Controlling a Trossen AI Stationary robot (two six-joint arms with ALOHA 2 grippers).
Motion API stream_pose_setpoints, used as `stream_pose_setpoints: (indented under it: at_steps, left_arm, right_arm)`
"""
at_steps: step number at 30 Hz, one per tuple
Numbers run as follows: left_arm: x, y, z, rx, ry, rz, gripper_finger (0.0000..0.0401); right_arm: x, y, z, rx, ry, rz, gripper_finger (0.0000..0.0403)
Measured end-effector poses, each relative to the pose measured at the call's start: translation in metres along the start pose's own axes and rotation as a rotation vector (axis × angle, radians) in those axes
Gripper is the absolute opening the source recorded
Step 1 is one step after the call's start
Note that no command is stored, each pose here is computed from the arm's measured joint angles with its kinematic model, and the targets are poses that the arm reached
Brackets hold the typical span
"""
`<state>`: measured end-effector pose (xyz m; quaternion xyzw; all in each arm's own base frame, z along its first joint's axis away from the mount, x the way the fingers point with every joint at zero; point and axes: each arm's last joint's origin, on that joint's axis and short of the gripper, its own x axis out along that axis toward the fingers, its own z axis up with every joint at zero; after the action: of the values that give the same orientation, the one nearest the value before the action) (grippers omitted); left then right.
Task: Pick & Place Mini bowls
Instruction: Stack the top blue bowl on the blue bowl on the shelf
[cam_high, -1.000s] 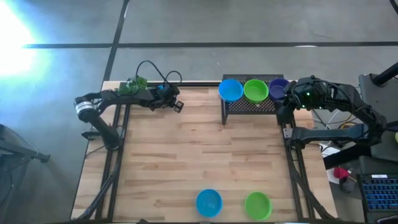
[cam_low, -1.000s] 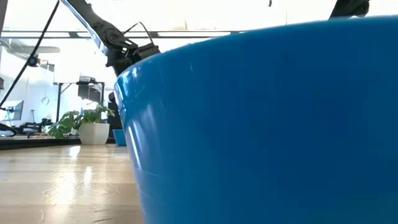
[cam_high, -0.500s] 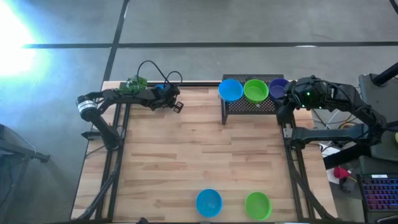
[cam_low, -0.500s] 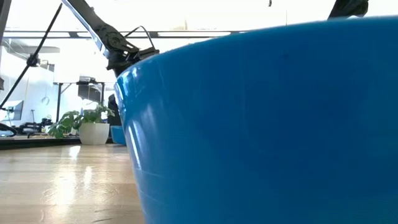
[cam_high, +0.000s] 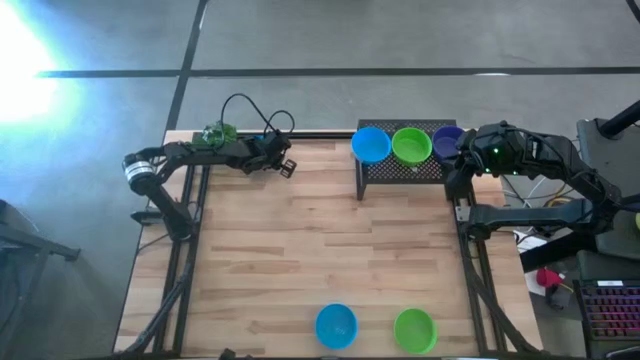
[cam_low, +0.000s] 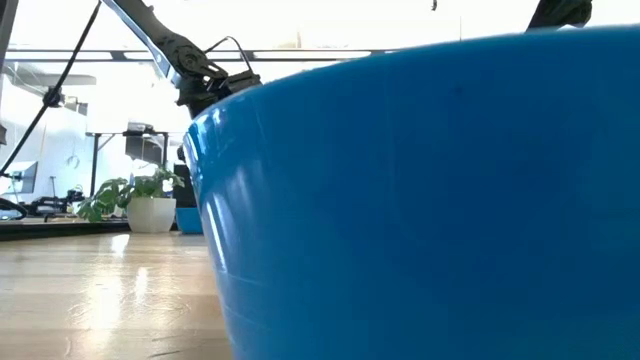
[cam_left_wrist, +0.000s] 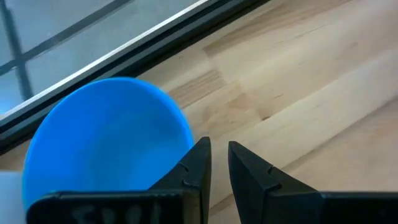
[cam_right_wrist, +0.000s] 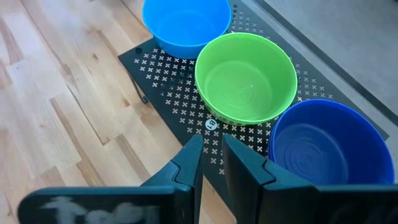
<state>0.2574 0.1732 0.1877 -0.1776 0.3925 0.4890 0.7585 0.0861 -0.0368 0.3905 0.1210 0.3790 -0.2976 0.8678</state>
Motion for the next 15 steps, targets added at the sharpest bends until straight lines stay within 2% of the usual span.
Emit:
stream_pose_setpoints:
  at_steps: [4, 15]
  left_arm:
    - [0.0013, 0.0041, -0.0030, -0.012, 0.021, 0.047, 0.0059]
    - [0.0017, 0.0043, -0.0039, -0.011, 0.021, 0.048, 0.0059]
  right_arm:
    - [0.0001, 0.0000, 0.0000, -0.001, 0.000, 0.000, 0.0057]
    - [0.0000, 0.0000, 0.0000, -0.003, 0.000, 0.000, 0.0057]
